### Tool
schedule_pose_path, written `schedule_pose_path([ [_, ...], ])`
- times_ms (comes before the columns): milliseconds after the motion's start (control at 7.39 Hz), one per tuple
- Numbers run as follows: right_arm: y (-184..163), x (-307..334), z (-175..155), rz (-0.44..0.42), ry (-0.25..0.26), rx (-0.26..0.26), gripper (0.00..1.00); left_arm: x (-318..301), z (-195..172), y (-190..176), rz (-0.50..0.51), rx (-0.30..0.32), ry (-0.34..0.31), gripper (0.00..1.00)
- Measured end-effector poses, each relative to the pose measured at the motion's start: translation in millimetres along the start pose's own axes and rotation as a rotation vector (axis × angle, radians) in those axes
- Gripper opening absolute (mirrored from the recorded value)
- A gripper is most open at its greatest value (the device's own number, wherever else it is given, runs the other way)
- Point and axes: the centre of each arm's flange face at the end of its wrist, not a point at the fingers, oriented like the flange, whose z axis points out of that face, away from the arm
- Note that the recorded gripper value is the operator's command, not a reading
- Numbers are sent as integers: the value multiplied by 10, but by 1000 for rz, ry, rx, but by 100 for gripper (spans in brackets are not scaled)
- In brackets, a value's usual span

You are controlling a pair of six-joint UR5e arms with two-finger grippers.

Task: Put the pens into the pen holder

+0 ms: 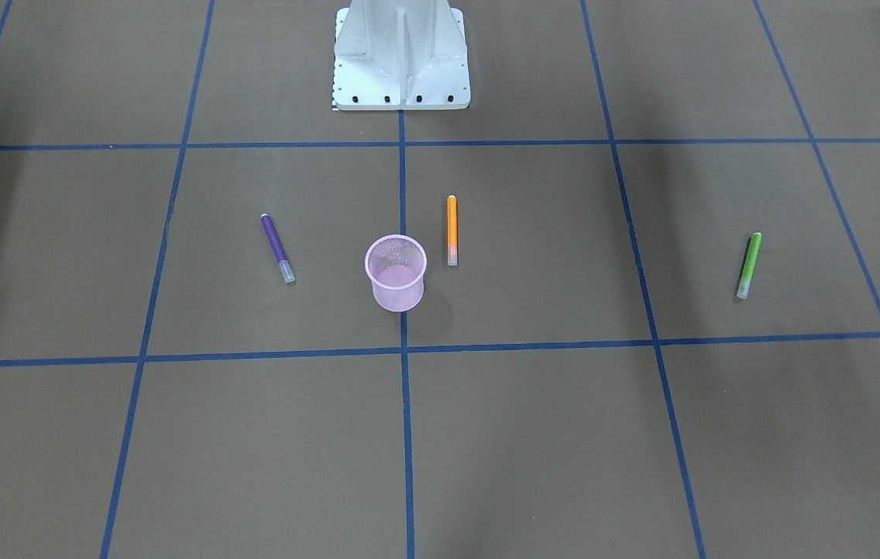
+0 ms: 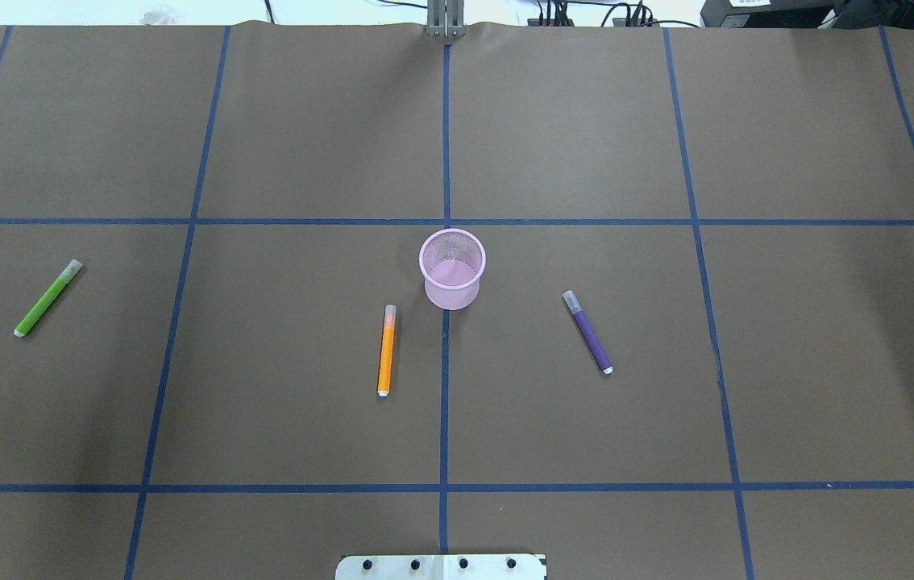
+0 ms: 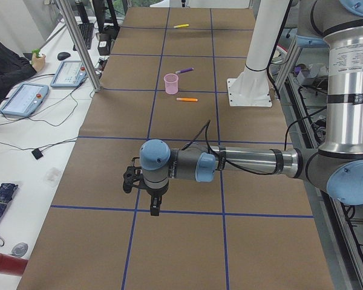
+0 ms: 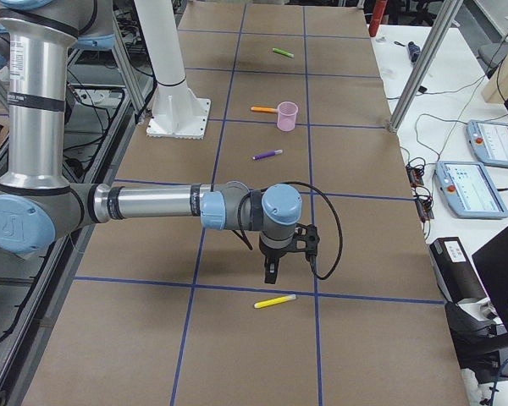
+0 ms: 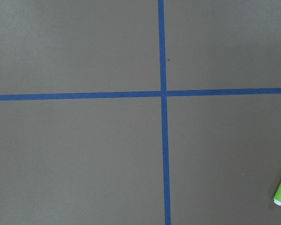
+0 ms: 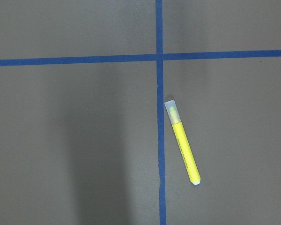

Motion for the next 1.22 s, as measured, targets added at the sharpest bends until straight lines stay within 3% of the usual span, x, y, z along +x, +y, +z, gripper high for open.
schedule_pose_path([
  [947,-8,-20,-19,-4,0,4,100,67,-58,-82,17,20,4,100],
  [1218,-8,-35,-34,-11,-1,7,99,334,-84,-223,76,46,62,100],
])
